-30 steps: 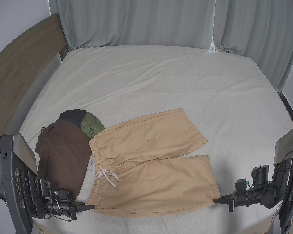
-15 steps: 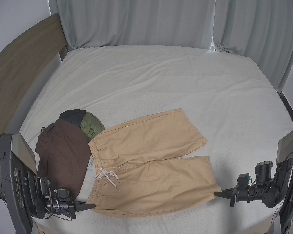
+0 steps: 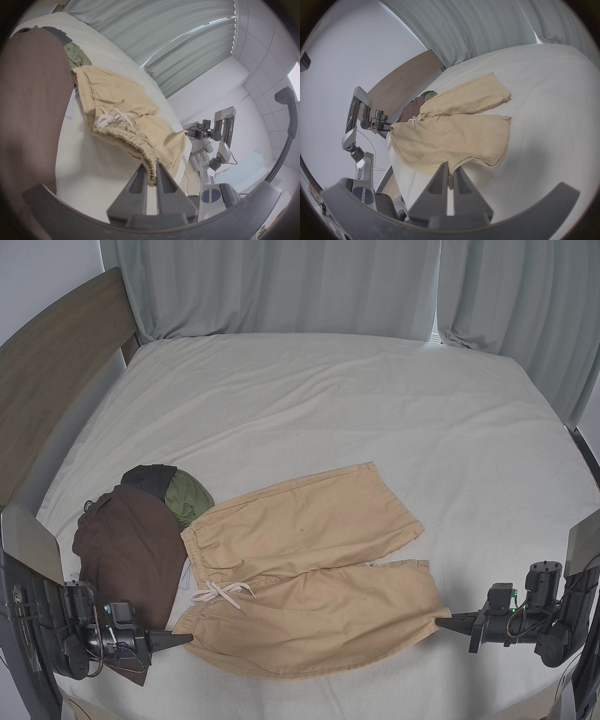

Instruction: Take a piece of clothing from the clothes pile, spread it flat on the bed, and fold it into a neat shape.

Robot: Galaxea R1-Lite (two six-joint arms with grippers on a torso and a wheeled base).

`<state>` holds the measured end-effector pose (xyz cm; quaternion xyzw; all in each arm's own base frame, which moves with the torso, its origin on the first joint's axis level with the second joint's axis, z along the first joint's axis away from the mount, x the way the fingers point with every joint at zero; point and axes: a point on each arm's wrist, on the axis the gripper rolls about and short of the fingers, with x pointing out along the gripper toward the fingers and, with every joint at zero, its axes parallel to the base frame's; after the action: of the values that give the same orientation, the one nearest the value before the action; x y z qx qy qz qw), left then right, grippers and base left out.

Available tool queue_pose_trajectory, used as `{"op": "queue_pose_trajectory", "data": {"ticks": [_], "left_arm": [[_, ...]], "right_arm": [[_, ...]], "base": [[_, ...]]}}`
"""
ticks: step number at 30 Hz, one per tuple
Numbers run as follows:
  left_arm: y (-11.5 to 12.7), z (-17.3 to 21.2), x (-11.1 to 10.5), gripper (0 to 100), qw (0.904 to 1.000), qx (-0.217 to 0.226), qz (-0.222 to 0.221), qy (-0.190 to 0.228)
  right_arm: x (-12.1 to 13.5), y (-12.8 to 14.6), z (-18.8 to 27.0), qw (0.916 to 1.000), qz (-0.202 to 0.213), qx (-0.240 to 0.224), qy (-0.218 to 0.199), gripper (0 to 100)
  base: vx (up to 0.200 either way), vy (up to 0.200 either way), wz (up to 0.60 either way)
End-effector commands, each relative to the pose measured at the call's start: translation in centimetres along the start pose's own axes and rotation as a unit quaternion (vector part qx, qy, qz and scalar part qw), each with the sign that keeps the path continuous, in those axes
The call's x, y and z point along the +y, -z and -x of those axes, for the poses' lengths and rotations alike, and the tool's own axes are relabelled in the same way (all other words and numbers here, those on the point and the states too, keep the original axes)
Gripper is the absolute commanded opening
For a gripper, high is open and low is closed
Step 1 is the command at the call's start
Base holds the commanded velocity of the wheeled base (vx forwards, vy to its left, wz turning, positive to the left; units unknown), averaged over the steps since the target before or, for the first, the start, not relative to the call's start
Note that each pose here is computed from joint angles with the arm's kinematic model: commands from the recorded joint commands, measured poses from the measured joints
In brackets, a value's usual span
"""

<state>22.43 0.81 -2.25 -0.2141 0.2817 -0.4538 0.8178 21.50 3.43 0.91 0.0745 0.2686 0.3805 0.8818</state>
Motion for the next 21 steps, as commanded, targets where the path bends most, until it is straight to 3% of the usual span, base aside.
{"op": "queue_pose_trajectory", "data": {"ticks": [1,10,21], "left_arm": [[-1.6,0.2,-0.8,0,0.9994,-0.018,-0.029,0.003],[-2.8,0.1,-1.2,0,0.9984,-0.028,-0.048,0.004],[-3.5,0.1,-0.8,0,0.9980,-0.041,-0.046,-0.017]], "right_arm": [[0.2,-0.6,-0.2,0.9999,0.009,-0.011,-0.005,0],[2.1,-2.9,0.2,0.9976,0.004,-0.050,-0.046,0],[2.6,-3.4,0.8,0.9967,0.015,-0.064,-0.049,0]], "base": [[0.000,0.000,0.00],[0.000,0.000,0.00],[0.000,0.000,0.00]]}}
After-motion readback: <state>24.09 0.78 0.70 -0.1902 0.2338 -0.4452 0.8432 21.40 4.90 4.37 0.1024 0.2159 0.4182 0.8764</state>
